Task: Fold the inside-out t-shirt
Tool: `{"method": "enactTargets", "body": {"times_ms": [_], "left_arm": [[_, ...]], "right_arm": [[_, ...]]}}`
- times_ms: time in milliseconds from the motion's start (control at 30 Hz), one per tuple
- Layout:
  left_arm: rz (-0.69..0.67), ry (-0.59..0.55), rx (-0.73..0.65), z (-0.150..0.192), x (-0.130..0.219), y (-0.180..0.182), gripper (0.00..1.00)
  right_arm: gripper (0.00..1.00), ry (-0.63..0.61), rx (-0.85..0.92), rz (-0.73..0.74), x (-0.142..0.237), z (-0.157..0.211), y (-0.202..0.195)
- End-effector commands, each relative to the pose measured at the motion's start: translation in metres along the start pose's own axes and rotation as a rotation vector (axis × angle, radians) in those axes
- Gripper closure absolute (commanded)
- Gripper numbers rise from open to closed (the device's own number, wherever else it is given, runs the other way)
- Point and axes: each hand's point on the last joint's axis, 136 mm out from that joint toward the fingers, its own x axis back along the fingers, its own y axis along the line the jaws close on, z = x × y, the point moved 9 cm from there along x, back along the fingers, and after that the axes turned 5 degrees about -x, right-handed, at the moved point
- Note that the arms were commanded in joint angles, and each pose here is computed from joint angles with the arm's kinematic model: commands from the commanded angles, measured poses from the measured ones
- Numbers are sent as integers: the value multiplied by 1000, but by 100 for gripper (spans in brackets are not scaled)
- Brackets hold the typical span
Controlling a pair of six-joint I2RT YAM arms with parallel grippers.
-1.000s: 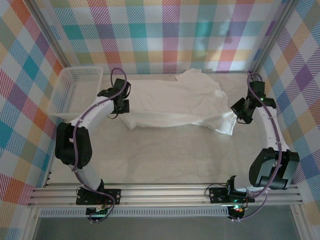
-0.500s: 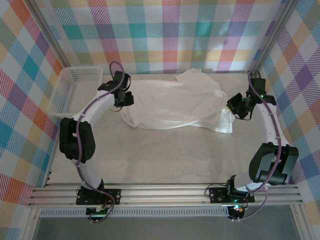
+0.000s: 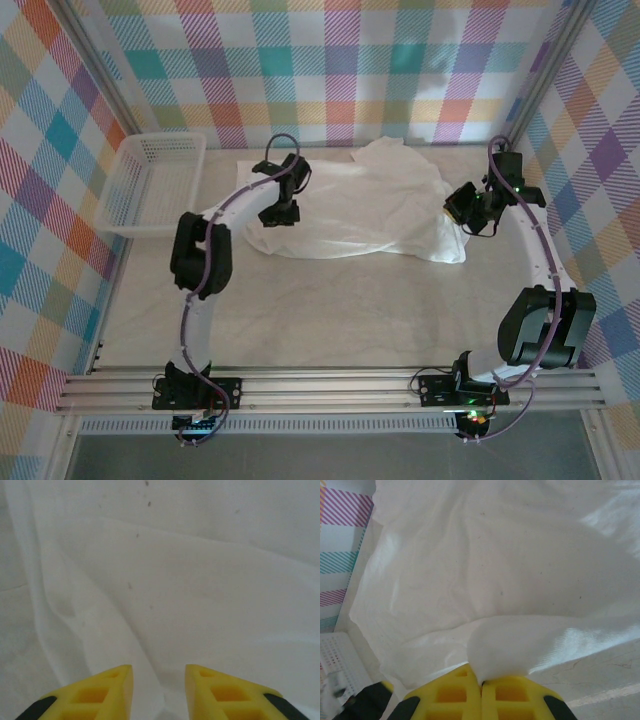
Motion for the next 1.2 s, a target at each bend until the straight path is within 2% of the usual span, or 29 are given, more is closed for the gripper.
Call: {"method": "enactTargets", "body": {"times_ms": [0, 133, 167, 233, 300, 400, 567, 733, 833, 933, 1100, 1167], "left_arm": [[-117, 122, -139, 9, -13, 8, 64], [-164, 167, -195, 14, -27, 11, 63], [-178, 167, -198, 15, -26, 12, 65], [-194, 142, -192, 15, -22, 16, 75], [-208, 93, -170, 13, -10, 22, 90], [-233, 26, -141, 8, 9, 34, 100], [-242, -75, -63, 5, 44, 64, 100], [-179, -163, 114, 14, 65, 119, 100], [-96, -196, 197, 32, 72, 143, 100], [57, -260, 236, 54, 87, 148, 100], [553, -478, 234, 89, 138, 129, 100], [656, -560, 213, 104, 158, 125, 99]], "right_arm": [[100, -27, 18, -14, 11, -2, 8], [100, -19, 15, -7, 7, -1, 6], [100, -15, 15, -6, 7, -1, 6], [100, -18, 20, -5, 7, -1, 7], [100, -32, 19, 4, 9, -2, 7], [100, -60, 14, 14, 12, -3, 7], [100, -139, 9, 36, 27, -9, 8], [100, -201, -98, 33, 44, -28, -6], [100, -217, -191, -3, 53, -38, -22], [100, -242, -178, -22, 68, -36, -20], [100, -233, -149, -161, 107, -22, 4], [100, -283, -137, -176, 127, -16, 9]]}}
